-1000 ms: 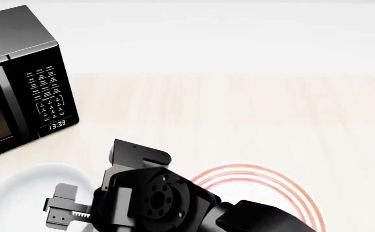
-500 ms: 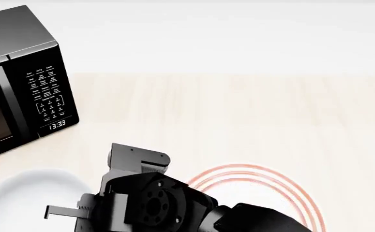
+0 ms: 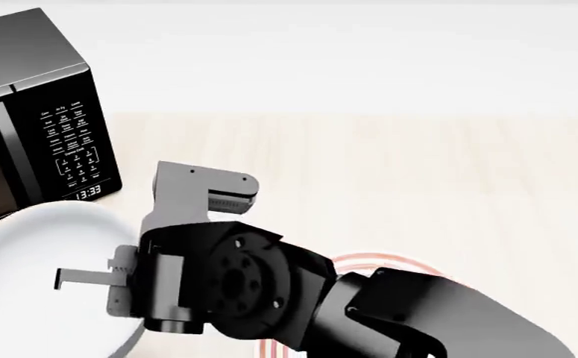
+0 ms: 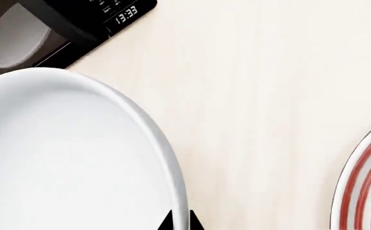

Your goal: Put the white bowl to the right of the plate.

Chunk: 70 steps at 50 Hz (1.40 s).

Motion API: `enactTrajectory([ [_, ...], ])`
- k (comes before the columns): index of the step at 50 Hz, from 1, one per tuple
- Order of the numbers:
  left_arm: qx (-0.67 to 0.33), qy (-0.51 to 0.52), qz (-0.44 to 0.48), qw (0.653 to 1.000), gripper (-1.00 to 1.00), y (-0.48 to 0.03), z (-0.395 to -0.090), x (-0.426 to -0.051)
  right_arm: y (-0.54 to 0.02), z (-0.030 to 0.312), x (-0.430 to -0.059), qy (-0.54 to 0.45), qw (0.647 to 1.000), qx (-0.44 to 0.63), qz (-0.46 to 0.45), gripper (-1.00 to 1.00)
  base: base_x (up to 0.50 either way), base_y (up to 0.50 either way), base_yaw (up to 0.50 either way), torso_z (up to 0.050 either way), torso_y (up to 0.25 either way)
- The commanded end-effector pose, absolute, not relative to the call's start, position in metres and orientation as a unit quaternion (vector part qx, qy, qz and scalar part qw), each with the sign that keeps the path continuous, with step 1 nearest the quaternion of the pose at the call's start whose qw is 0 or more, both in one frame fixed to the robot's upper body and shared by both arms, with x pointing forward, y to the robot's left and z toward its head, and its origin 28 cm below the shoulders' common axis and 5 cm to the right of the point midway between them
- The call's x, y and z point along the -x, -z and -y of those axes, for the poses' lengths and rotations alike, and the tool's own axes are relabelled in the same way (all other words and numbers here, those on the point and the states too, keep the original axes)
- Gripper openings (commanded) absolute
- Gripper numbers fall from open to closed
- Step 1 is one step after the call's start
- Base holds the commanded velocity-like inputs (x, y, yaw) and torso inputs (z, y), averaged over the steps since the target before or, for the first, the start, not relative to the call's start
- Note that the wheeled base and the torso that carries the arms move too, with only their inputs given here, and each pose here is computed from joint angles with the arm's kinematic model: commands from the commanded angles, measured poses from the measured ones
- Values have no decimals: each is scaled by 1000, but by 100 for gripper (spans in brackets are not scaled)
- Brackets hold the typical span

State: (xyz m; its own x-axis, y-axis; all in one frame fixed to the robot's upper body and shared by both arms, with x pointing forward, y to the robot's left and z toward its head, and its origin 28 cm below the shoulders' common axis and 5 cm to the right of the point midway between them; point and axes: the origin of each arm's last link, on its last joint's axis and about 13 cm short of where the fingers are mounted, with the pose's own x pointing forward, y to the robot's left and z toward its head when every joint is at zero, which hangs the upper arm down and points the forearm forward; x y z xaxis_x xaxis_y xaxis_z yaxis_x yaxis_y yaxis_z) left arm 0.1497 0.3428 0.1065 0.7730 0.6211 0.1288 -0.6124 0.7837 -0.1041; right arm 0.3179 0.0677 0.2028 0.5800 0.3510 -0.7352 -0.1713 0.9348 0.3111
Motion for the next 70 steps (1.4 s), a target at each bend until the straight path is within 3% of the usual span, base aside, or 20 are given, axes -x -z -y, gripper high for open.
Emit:
enactTrajectory([
  [1, 26, -327, 77, 942, 100, -107, -342, -151, -235, -54, -309, -148, 903, -113, -388, -100, 0, 0, 0, 0, 0],
  [24, 23, -328, 73, 941, 100, -104, -341, -154, -293, 13, -317, -42, 914, -168, -367, -100, 0, 0, 0, 0, 0],
  [56, 15, -329, 72, 942, 100, -105, -339, -155, -278, 108, -358, 77, 900, -245, -353, -100, 0, 0, 0, 0, 1],
  [70, 13, -328, 70, 942, 100, -104, -338, -156, -279, 142, -359, 127, 890, -273, -343, -100, 0, 0, 0, 0, 1],
])
